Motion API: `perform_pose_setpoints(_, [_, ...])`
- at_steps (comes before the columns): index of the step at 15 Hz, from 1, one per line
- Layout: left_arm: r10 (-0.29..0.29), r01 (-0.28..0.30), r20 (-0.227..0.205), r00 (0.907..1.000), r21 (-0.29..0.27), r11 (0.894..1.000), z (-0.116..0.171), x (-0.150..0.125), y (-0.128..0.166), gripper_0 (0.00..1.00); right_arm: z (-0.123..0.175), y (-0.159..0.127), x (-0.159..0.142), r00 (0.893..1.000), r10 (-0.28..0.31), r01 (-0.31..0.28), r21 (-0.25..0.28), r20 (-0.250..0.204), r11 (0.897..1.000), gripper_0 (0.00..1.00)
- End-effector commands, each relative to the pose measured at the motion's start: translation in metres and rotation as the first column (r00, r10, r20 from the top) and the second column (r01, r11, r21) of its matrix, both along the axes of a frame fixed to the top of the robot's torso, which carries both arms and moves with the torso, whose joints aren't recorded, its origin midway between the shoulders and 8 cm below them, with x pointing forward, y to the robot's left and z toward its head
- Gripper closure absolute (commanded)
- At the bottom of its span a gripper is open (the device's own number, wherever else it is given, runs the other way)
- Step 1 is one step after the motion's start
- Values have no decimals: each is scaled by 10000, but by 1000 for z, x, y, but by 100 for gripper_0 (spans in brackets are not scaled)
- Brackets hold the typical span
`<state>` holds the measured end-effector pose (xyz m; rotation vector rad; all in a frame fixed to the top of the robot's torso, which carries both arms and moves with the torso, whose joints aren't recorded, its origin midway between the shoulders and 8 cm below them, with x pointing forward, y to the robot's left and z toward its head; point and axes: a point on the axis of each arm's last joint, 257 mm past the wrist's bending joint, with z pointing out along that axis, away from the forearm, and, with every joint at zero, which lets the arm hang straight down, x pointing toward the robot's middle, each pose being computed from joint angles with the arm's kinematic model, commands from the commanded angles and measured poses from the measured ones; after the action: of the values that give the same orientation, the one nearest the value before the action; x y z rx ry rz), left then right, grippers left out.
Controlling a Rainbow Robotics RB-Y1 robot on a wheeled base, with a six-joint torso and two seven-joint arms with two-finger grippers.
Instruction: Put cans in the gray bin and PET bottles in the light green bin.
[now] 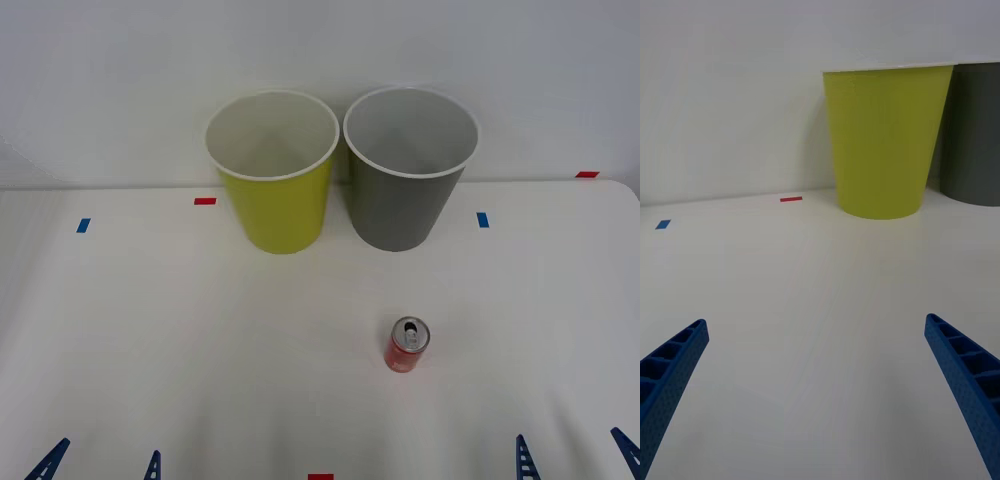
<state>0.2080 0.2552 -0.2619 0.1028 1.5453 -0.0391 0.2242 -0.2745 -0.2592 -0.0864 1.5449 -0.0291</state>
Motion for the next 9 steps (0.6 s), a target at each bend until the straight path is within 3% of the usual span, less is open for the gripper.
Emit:
perform_pose_setpoints(1, [0,0,0,10000,0,10000,0,0,0,0,0,0,0,10000,0,0,0,0,10000,0])
perform_pose_setpoints(5, [0,0,0,10000,0,10000,0,0,0,0,0,0,0,10000,0,0,0,0,10000,0])
perform_pose_setpoints(6, [0,0,0,10000,0,10000,0,0,0,0,-14,-6,-1,9993,-211,213,47,-297,9998,0])
perform_pose_setpoints(8, [0,0,0,10000,0,10000,0,0,0,0,-8,-5,-2,9999,-120,121,-127,82,9998,0])
perform_pose_setpoints(9, [0,0,0,10000,0,10000,0,0,0,0,-13,0,-5,10000,5,-6,-158,-69,9999,0])
